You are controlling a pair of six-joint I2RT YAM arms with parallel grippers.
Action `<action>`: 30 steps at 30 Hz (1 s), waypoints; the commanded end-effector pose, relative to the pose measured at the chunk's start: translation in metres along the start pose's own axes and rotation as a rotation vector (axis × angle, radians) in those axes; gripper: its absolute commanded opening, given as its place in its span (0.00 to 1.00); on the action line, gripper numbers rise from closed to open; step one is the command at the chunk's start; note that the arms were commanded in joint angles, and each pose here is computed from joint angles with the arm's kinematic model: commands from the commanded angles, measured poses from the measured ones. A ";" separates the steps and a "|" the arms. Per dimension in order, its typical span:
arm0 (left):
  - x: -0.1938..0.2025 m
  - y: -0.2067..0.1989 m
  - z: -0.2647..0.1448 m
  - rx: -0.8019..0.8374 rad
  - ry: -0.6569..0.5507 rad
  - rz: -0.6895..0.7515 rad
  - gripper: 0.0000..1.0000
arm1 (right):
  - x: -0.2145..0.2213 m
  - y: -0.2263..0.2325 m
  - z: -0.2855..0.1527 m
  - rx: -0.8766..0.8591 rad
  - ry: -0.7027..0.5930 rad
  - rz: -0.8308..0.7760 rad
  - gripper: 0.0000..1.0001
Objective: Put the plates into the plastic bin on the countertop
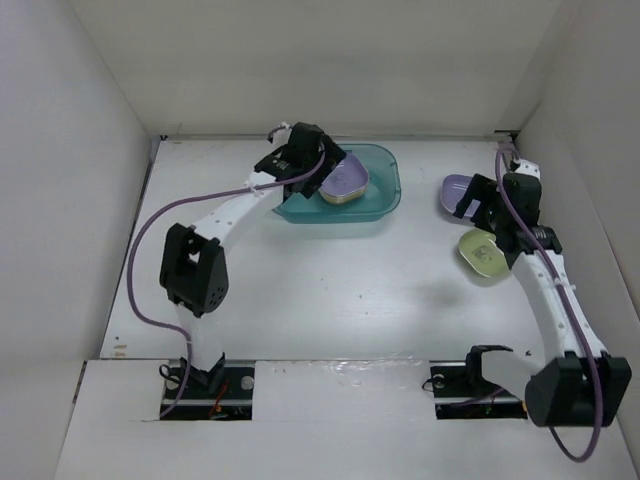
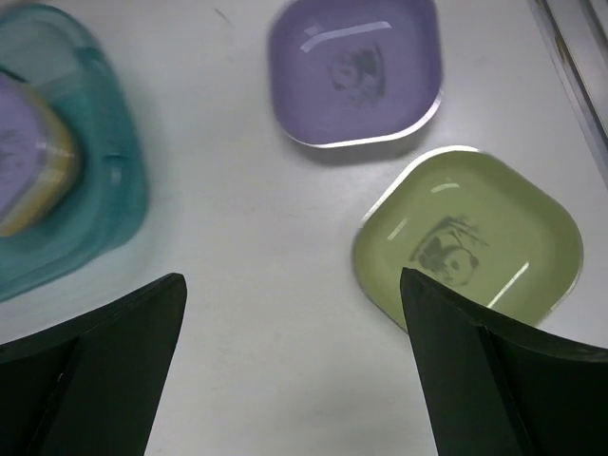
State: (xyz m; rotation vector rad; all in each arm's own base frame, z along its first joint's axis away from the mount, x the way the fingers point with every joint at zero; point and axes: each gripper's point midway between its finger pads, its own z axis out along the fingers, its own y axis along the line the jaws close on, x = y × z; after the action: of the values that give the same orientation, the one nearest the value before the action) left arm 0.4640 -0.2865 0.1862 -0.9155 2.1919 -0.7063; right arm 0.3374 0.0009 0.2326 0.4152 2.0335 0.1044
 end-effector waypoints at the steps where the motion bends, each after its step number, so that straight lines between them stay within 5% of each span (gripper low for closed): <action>1: -0.024 -0.066 -0.080 0.263 -0.048 0.134 1.00 | 0.001 -0.024 0.030 0.035 0.005 0.038 1.00; 9: -0.007 -0.056 -0.124 0.395 0.014 0.439 1.00 | -0.045 -0.072 0.107 0.279 0.011 0.046 0.99; 20: -0.004 -0.006 -0.160 0.339 0.023 0.565 1.00 | 0.020 -0.131 0.213 0.378 0.256 0.091 0.91; 28: -0.016 -0.003 -0.179 0.332 -0.014 0.565 1.00 | 0.028 -0.126 0.237 0.373 0.356 0.083 0.66; 30: -0.021 -0.002 -0.183 0.329 -0.022 0.560 1.00 | 0.017 -0.117 0.245 0.360 0.344 0.075 0.50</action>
State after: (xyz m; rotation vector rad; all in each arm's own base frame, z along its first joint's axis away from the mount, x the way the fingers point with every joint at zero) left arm 0.3431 -0.2418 0.3006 -0.1308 2.1090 -0.7613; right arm 0.4909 -0.1351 0.0423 0.7756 2.4329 -0.1908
